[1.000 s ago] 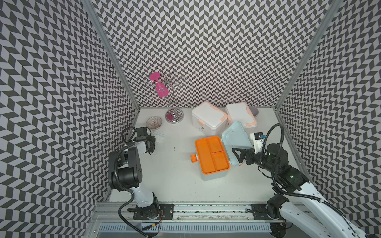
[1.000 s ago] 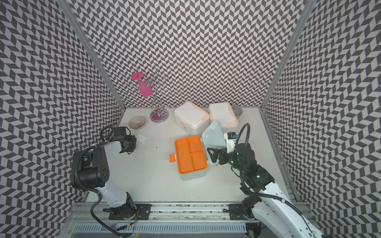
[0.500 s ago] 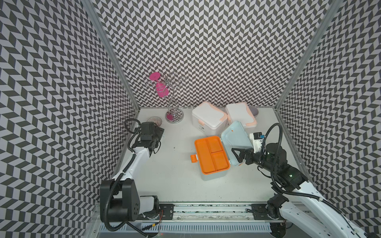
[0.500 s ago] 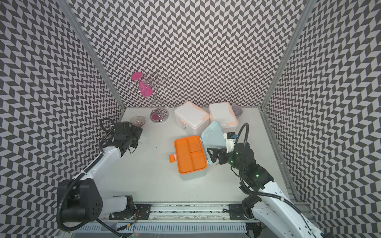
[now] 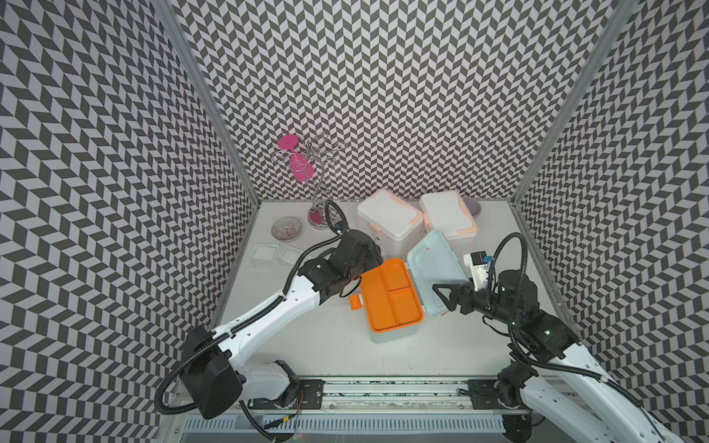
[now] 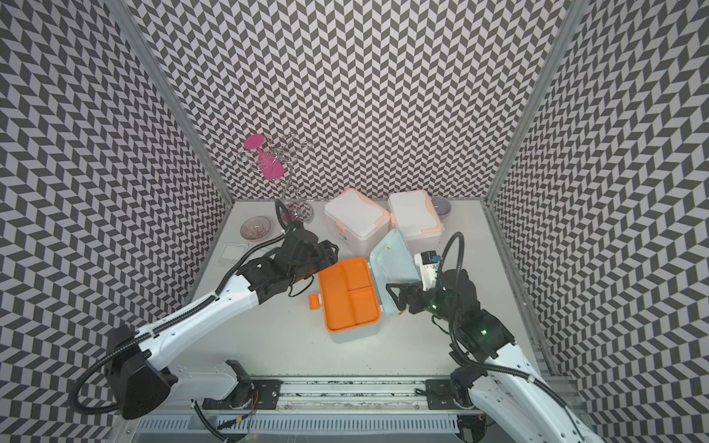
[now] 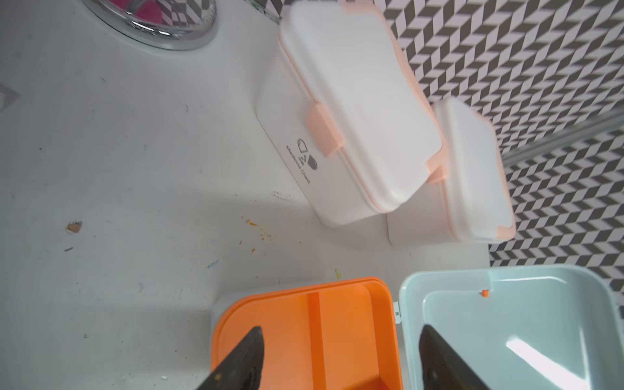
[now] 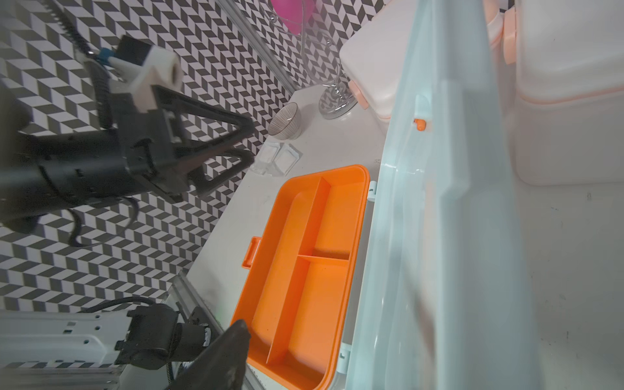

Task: Open first aid kits and take out gauze
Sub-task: Move the first aid kit to the center of the board, then adjust the first aid kit at the center of the board.

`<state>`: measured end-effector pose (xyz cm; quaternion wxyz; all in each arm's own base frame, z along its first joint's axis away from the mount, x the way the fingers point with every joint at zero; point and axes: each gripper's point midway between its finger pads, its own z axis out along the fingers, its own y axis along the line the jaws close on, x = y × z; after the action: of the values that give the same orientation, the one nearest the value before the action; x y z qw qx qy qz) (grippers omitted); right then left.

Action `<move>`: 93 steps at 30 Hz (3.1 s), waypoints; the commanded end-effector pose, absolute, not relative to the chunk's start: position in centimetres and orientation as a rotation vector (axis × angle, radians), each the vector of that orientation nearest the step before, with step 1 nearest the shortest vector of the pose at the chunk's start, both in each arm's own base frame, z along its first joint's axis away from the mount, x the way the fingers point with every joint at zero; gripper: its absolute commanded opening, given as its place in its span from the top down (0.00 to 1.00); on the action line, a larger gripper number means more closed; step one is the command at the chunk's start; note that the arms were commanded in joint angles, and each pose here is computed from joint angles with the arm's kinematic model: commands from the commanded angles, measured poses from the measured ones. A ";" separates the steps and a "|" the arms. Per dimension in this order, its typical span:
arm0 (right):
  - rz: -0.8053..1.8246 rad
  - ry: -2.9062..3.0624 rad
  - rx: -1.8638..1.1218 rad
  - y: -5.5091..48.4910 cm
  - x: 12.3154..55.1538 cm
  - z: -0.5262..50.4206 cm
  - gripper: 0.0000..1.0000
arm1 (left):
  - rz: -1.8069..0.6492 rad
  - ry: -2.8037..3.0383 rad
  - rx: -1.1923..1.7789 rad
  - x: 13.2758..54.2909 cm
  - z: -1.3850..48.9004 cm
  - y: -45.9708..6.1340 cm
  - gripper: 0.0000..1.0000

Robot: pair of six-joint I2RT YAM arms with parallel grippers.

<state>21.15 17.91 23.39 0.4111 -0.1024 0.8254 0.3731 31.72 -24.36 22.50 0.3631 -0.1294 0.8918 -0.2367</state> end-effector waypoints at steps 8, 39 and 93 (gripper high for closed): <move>1.026 1.971 -0.313 18.6 20.0 26.9 0.16 | -0.308 2.438 -0.142 30.7 18.2 -26.6 0.35; 0.952 1.981 -0.262 18.3 22.1 26.4 0.00 | -0.346 2.620 -0.159 24.6 12.5 -24.6 0.28; 0.975 2.071 -0.251 18.9 22.3 25.8 0.13 | -0.627 2.297 0.083 35.1 15.9 -25.8 0.24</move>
<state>21.67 18.66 23.67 0.3820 -0.0977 0.8383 0.3766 33.90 -25.33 14.77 0.3582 0.0171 0.9004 -0.2463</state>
